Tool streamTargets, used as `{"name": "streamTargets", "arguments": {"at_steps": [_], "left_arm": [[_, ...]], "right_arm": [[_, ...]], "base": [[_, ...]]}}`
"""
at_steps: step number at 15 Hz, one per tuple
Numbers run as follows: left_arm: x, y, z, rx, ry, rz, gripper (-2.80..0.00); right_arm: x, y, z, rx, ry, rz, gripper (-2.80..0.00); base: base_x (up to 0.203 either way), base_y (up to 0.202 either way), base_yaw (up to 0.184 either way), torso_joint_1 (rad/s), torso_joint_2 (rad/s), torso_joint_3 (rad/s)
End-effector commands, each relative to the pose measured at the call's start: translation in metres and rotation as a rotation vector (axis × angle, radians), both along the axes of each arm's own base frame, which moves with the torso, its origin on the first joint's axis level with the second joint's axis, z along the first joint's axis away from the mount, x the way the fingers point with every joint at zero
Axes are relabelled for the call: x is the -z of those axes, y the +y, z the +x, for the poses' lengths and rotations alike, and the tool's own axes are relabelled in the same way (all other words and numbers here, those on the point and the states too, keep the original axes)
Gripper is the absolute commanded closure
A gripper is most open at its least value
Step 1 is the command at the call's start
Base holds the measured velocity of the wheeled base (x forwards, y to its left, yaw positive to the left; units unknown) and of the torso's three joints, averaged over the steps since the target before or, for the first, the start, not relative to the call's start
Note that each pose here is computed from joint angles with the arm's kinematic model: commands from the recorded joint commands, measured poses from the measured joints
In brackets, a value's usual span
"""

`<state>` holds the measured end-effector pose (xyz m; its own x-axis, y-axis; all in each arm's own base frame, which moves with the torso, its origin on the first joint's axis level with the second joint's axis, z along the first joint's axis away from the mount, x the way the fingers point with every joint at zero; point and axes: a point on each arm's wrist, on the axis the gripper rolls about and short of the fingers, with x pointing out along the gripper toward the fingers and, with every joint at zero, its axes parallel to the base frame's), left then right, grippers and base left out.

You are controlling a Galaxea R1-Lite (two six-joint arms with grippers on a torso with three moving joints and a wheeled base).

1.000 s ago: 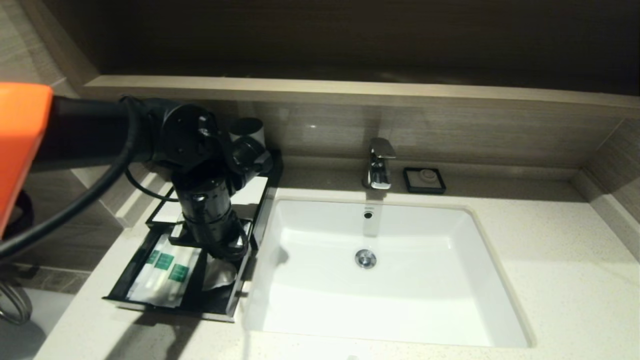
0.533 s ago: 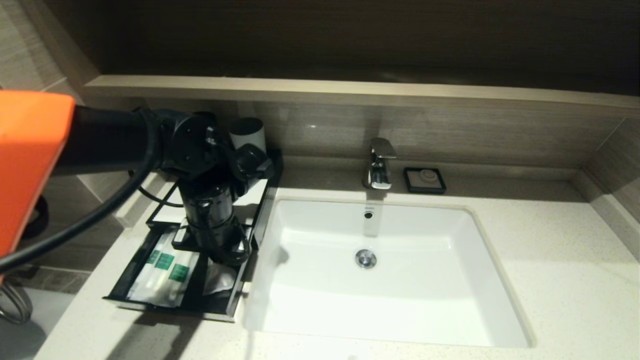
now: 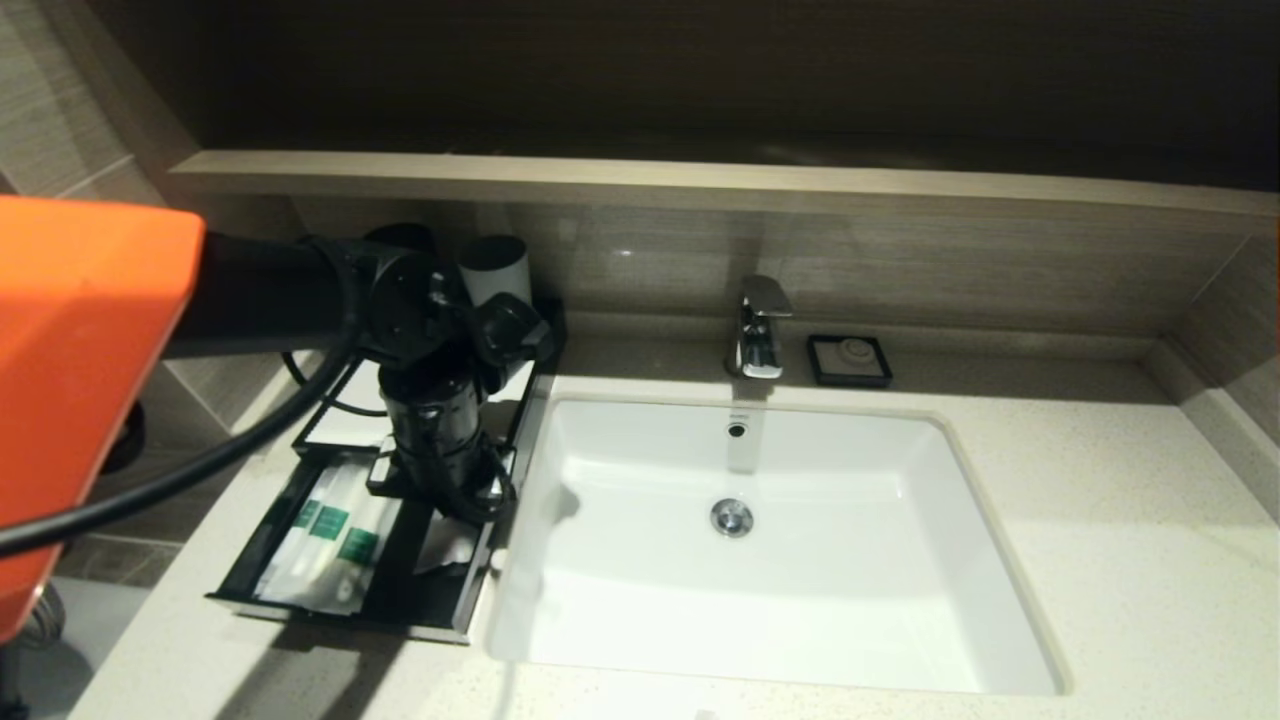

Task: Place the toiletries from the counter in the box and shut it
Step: Place the bathroom toiletry into the drawer

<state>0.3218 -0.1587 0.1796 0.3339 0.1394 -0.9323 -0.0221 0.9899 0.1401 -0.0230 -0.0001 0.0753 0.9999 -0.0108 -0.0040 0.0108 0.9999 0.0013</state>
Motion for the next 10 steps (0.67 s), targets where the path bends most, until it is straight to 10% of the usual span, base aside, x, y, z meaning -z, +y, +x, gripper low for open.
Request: {"name": "streamTargets", "arguments": {"at_steps": [1,10], "left_arm": [[0.004,0.001,0.005,-0.012,-0.002,0.000,0.00],[0.000,0.007,0.015,-0.024,-0.067,-0.018,0.00]], "right_arm": [[0.000,0.000,0.000,0.000,-0.001,0.000,0.00],[0.000,0.000,0.000,0.000,0.001,0.000,0.00]], "base": [[0.000,0.000,0.000,0.000,0.00,0.000],[0.000,0.000,0.000,0.000,0.00,0.000]]}}
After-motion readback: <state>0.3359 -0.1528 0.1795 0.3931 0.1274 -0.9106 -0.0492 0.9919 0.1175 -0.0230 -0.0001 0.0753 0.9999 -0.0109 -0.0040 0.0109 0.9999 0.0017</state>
